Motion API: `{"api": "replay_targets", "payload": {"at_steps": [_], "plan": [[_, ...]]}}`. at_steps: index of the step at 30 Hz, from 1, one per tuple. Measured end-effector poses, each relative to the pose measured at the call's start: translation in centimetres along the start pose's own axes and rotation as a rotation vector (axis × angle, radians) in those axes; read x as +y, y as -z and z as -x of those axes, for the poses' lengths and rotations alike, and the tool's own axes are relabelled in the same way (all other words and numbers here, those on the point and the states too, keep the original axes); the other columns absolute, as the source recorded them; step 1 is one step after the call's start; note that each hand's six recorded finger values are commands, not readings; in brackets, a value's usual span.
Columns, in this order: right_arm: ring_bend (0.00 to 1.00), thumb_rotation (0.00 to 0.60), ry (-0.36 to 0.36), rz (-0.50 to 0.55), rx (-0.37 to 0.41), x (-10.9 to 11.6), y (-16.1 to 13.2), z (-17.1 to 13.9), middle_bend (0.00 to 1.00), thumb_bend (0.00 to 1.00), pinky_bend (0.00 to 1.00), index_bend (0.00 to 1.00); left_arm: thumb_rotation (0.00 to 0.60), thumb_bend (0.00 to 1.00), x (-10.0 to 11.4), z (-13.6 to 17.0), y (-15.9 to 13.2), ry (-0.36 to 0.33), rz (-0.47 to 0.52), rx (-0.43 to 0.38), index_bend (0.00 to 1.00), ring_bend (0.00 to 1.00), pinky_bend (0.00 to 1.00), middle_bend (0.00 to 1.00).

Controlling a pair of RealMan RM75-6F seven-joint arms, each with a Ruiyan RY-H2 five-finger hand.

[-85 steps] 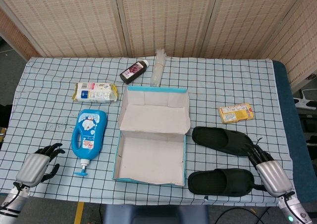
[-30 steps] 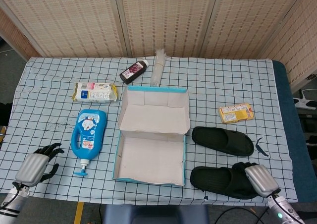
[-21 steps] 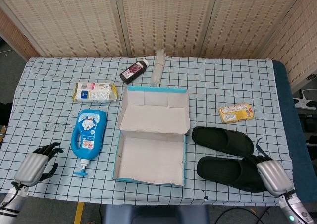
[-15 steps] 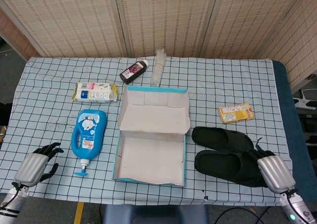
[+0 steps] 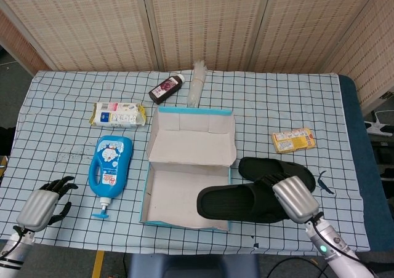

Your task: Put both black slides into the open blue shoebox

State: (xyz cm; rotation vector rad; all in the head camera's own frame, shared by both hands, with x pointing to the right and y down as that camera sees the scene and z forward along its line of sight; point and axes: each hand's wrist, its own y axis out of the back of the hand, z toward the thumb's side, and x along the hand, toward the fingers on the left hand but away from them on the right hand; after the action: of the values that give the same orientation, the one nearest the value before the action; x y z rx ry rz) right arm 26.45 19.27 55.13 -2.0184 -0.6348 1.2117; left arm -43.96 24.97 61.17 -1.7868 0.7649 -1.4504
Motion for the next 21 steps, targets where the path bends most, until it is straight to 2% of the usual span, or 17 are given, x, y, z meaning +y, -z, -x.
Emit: {"api": "replay_targets", "payload": {"at_steps": [4,10,16,21], "plan": [[0.39,0.6,-0.04,0.028,0.08,-0.7,-3.4,3.5,0.53,0.03,0.49,0.53,0.6,0.47,0.0,0.1,-0.2,0.0,-0.001,-0.011,0.31,0.24,0.38,0.17],[0.39,0.6,-0.119,0.107,0.109,-3.1,-7.2,7.3,0.53,0.03,0.49,0.53,0.6,0.47,0.2,0.2,-0.2,-0.005,0.003,-0.013,0.31,0.24,0.38,0.17],[0.39,0.6,-0.168,0.141,0.15,-5.3,-11.2,10.4,0.53,0.03,0.49,0.53,0.6,0.47,0.3,0.2,-0.1,-0.007,0.005,-0.013,0.31,0.24,0.38,0.17],[0.39,0.6,-0.169,0.129,0.137,-6.3,-11.8,11.6,0.54,0.03,0.49,0.53,0.6,0.47,0.5,0.3,-0.1,-0.011,0.01,-0.015,0.31,0.24,0.38,0.17]]}}
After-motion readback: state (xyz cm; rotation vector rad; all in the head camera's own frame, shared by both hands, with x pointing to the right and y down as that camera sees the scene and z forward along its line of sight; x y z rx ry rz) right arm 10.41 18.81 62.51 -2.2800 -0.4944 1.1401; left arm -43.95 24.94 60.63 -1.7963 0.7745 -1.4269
